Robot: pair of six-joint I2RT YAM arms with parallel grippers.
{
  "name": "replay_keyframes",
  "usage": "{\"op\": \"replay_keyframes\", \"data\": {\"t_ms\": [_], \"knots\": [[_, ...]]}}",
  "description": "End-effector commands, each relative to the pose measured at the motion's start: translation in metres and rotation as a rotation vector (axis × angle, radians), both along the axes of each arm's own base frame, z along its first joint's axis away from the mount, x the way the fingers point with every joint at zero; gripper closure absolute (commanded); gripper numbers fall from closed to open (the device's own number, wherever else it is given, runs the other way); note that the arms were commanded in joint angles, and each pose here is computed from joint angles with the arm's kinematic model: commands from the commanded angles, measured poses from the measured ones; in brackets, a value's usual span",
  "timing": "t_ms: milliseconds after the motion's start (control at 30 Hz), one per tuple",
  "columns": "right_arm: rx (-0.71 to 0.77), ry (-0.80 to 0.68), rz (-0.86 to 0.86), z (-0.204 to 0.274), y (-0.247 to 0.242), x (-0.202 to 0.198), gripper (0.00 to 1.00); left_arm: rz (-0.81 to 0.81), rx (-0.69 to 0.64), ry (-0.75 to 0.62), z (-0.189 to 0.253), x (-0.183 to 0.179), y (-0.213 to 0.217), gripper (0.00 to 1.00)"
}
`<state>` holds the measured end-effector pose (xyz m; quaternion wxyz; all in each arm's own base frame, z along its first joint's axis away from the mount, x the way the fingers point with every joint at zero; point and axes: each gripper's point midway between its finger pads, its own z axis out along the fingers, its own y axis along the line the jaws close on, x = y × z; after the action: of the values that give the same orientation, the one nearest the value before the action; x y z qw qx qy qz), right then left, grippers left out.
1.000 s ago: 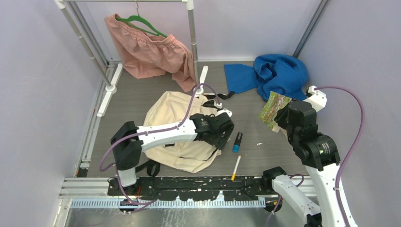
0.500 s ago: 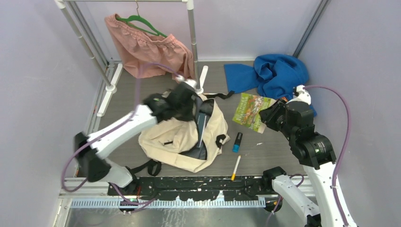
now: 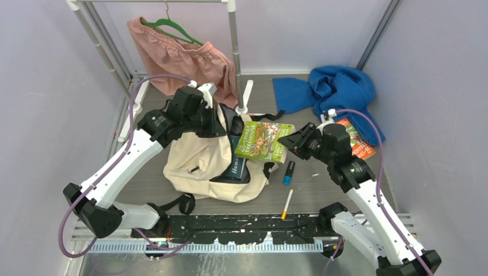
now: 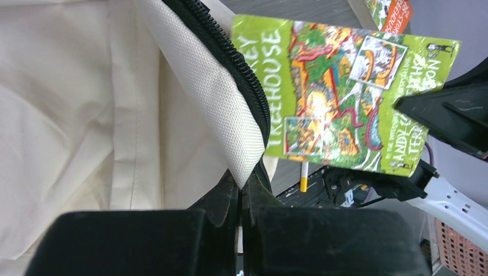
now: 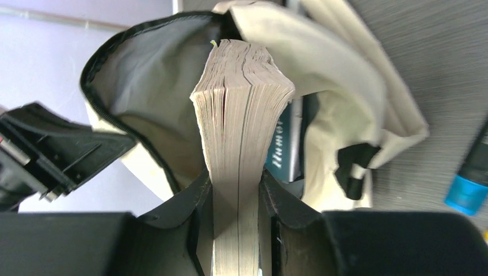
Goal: Pack the student bag
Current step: Place the book in the student bag.
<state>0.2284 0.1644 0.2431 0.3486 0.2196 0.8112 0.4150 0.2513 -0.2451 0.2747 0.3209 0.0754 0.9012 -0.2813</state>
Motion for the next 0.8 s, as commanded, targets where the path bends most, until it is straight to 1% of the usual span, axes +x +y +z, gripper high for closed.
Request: {"op": "replay_keyframes", "data": {"t_ms": [0, 167, 267, 467, 533, 633, 767], "knots": [[0.169, -0.207, 0.120, 0.067, 0.043, 0.000, 0.99, -0.043, -0.126, -0.083, 0.037, 0.005, -0.014, 1.00], [0.123, -0.201, 0.214, 0.056, 0.086, -0.010, 0.99, -0.021, -0.147, -0.066, 0.033, 0.008, -0.012, 1.00], [0.073, -0.189, 0.239, 0.039, 0.103, -0.012, 0.99, -0.023, -0.171, -0.075, 0.039, 0.008, -0.012, 1.00], [0.071, -0.200, 0.226, 0.009, 0.127, 0.015, 0.99, -0.060, -0.227, -0.096, 0.056, 0.002, -0.014, 1.00], [0.060, -0.174, 0.216, -0.007, 0.139, 0.028, 0.99, -0.067, -0.241, -0.099, 0.060, 0.000, -0.015, 1.00], [0.075, -0.166, 0.229, -0.017, 0.158, 0.041, 0.99, -0.068, -0.256, -0.097, 0.063, -0.003, -0.015, 1.00], [0.039, -0.150, 0.277, -0.032, 0.187, 0.049, 0.99, -0.064, -0.275, -0.105, 0.066, -0.006, -0.013, 1.00]]}}
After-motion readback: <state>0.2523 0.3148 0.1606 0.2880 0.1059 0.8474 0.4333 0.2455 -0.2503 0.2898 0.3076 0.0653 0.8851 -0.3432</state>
